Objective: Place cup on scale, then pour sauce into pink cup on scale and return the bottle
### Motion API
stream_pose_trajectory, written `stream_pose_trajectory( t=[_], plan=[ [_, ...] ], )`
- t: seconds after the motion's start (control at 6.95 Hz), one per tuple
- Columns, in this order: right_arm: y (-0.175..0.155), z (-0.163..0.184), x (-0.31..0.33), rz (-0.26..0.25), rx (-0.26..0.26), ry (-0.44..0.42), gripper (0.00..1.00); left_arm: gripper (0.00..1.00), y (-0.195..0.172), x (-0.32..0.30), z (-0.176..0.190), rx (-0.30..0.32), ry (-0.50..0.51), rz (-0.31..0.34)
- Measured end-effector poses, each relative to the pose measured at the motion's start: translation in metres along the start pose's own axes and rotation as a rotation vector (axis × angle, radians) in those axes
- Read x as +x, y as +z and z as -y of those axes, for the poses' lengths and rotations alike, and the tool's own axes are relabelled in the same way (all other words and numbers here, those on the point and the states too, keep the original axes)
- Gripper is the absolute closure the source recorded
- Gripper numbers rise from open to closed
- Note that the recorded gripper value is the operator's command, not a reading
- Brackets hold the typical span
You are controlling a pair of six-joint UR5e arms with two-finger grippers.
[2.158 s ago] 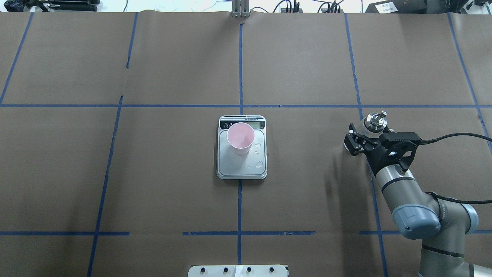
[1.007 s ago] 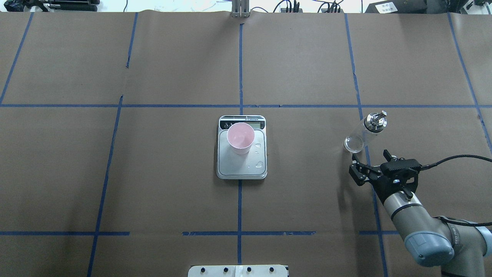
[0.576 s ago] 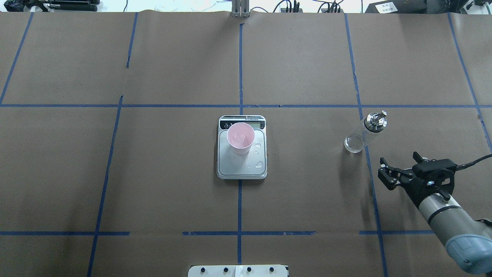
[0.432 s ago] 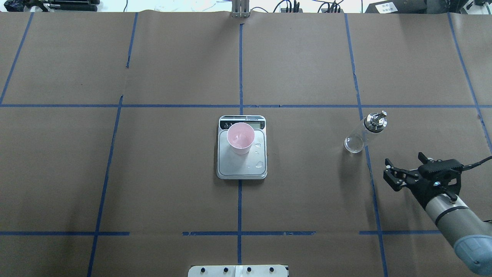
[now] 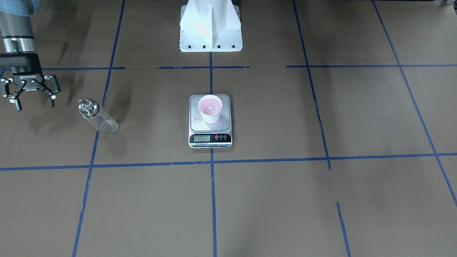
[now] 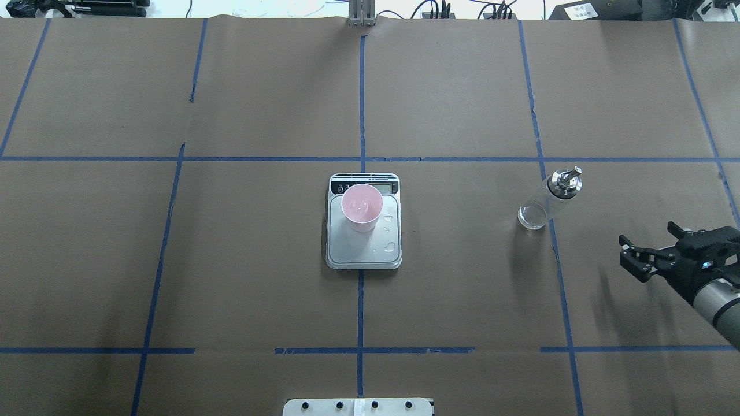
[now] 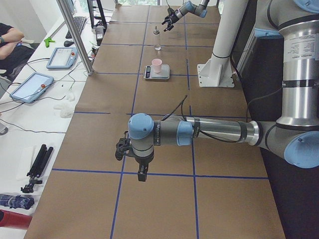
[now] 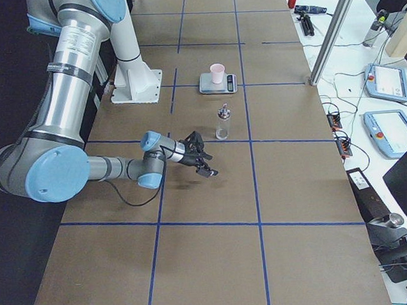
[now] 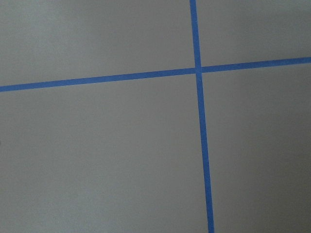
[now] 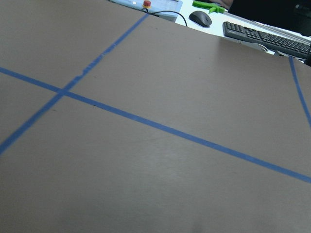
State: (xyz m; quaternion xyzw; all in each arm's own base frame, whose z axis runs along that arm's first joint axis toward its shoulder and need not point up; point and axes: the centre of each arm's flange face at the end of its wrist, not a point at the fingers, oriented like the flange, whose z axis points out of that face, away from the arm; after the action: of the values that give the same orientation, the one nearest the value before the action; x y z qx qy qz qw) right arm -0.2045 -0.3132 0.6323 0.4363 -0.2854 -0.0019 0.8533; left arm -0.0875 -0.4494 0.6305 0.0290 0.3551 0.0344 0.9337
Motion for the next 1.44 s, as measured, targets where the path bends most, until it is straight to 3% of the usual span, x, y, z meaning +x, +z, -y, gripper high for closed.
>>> stream_pose_trajectory(
  t=[0.29, 0.72, 0.86, 1.15, 1.44],
  plan=[
    [-0.01, 0.019, 0.097, 0.049, -0.081, -0.04, 0.0, 0.0, -0.001, 0.0, 0.0, 0.001, 0.001, 0.0],
    [-0.057, 0.085, 0.215, 0.167, -0.196, 0.037, 0.0, 0.0, -0.003, 0.002, 0.0, 0.006, 0.004, 0.001],
    [-0.061, 0.106, 0.233, 0.175, -0.244, 0.066, 0.0, 0.0, -0.003, 0.003, 0.0, 0.007, 0.006, 0.001],
    [-0.045, 0.149, 0.247, 0.157, -0.401, 0.116, 0.0, 0.0, -0.004, 0.003, -0.001, 0.008, 0.006, 0.001],
    [-0.035, 0.181, 0.269, 0.115, -0.605, 0.203, 0.0, 0.0, -0.004, 0.003, -0.001, 0.008, 0.007, 0.001]
  ],
)
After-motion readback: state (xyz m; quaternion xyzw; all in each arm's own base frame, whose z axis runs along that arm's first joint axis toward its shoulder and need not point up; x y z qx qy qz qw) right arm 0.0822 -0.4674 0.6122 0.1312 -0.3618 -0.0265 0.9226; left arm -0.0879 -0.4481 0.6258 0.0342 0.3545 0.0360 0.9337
